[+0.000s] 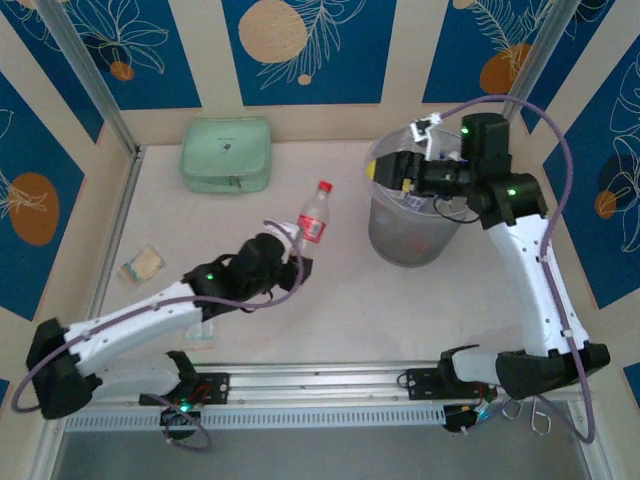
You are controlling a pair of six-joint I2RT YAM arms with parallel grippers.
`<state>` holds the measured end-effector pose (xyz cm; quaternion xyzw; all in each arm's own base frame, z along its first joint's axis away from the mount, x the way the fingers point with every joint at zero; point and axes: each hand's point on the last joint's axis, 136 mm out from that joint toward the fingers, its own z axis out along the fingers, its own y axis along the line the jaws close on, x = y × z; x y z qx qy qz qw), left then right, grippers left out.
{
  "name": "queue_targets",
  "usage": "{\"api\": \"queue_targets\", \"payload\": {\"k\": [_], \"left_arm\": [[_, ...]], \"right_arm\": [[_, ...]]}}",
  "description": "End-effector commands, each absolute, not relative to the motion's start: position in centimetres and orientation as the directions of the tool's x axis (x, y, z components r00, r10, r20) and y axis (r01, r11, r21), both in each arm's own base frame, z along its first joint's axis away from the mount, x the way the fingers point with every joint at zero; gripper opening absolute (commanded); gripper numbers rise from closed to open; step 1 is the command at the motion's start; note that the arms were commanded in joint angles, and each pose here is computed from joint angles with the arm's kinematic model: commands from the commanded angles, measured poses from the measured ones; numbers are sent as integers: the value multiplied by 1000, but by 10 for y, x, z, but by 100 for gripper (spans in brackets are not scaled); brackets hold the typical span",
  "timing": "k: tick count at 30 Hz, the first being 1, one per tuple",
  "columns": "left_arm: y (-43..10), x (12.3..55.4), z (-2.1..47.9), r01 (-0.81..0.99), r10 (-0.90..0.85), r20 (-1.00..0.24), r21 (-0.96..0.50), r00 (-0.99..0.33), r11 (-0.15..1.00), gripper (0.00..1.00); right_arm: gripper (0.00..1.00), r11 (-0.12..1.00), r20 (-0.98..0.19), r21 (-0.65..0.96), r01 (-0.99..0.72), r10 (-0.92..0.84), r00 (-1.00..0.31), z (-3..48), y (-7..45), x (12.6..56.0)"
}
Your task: Put the plastic bottles in the bin
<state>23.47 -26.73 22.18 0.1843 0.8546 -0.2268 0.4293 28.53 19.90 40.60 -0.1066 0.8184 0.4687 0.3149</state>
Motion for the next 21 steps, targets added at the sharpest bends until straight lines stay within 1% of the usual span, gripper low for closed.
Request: {"api": "queue_targets", "payload": {"k": [1, 4, 7, 9, 12, 14, 15, 21], "left_arm": [[-270, 239, 270, 556, -10, -900, -277, -436, 784, 42], [-276, 234, 295, 608, -61, -917, -309, -393, 731, 42], [-285, 232, 306, 643, -76, -919, -327, -386, 692, 43], [-293, 232, 306, 661, -69, -917, -333, -392, 673, 43], [-303, 233, 302, 676, -50, -911, -339, -409, 654, 43], [-307, 235, 302, 671, -51, -905, -351, -423, 654, 43], [-309, 236, 302, 673, -49, -901, -357, -430, 648, 43], [-306, 240, 304, 654, -69, -892, -379, -447, 655, 45]], "right_arm": [[74, 521, -619, 698, -491, 96, -779, 403, 224, 295], [75, 474, -600, 721, -506, 61, -798, 397, 249, 297], [77, 492, -603, 705, -511, 37, -797, 388, 265, 304], [79, 477, -600, 710, -518, 26, -800, 386, 273, 306], [80, 405, -580, 747, -528, 8, -815, 388, 285, 304], [80, 398, -579, 750, -528, 8, -816, 387, 287, 306], [77, 405, -577, 749, -524, 11, -817, 386, 286, 308], [43, 464, -587, 723, -512, 20, -810, 380, 281, 314]]}}
